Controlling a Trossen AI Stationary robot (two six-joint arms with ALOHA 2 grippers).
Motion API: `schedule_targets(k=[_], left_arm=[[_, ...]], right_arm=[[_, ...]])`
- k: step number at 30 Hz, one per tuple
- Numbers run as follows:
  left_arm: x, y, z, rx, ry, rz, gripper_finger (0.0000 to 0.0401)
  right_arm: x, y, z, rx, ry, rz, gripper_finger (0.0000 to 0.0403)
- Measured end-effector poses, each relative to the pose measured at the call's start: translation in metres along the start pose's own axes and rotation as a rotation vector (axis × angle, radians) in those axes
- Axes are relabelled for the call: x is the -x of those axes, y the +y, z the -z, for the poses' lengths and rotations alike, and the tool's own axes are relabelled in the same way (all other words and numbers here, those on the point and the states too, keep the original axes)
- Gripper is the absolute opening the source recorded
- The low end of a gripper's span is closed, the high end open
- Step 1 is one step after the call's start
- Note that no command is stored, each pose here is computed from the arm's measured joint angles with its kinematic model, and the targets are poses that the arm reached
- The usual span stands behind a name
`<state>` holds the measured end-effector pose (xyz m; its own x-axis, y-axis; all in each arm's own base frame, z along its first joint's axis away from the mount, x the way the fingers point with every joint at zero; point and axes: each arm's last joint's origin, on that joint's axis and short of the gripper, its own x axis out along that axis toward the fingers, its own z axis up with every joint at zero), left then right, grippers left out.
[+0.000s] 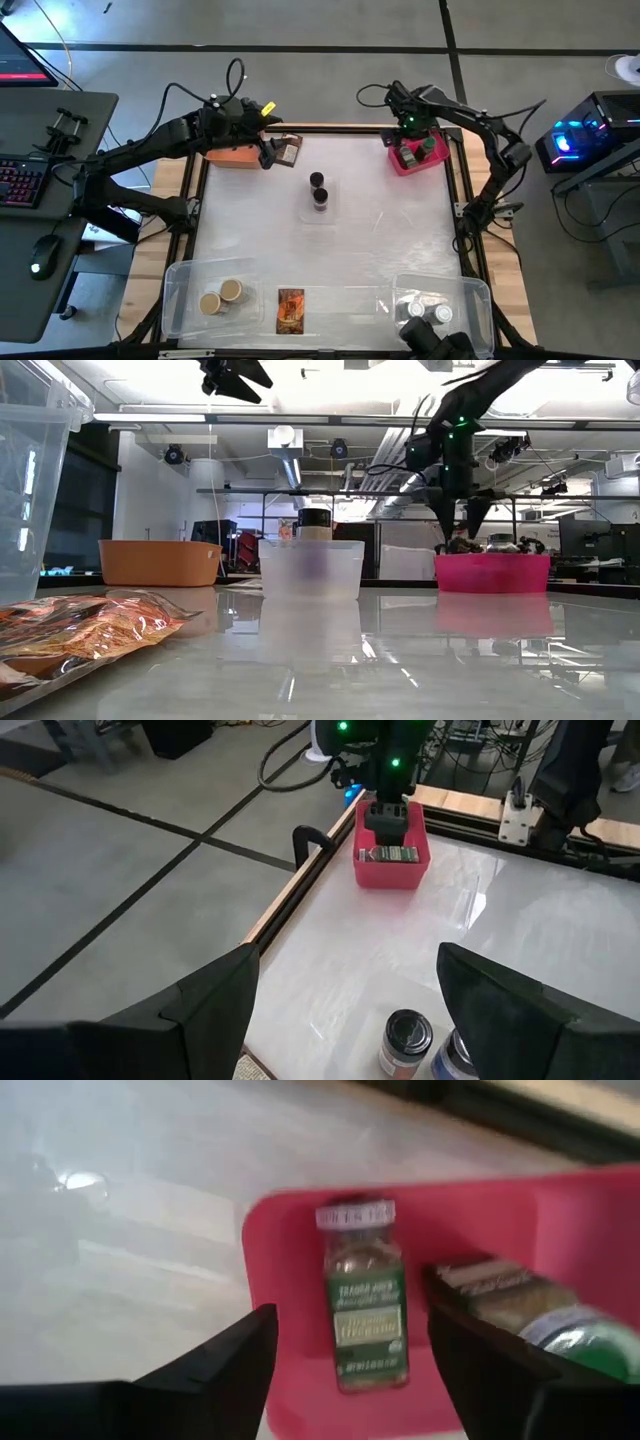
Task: Sort spices by type
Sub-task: Put the green seasoning bottle into the pink bin
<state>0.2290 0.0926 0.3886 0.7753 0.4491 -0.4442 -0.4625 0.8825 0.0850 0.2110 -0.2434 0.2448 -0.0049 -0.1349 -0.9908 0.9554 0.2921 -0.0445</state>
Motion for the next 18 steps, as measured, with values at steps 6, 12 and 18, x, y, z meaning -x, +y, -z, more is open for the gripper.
schedule_targets(k=[6, 12, 18], left_arm=[[0.0, 0.0, 0.0, -0.032, 0.002, 0.004, 0.0294], [0.0, 0.0, 0.004, -0.037, 0.042, 0.006, 0.0294], [0.0, 0.002, 0.004, -0.035, 0.043, 0.0, 0.0294]], right_arm=[[0.004, 0.003, 0.005, -0.056, 0.065, -0.106, 0.0261], [0.02, 0.016, 0.035, 0.017, 0.06, -0.004, 0.0261], [-0.002, 0.017, 0.065, -0.111, -0.029, -0.101, 0.0261]])
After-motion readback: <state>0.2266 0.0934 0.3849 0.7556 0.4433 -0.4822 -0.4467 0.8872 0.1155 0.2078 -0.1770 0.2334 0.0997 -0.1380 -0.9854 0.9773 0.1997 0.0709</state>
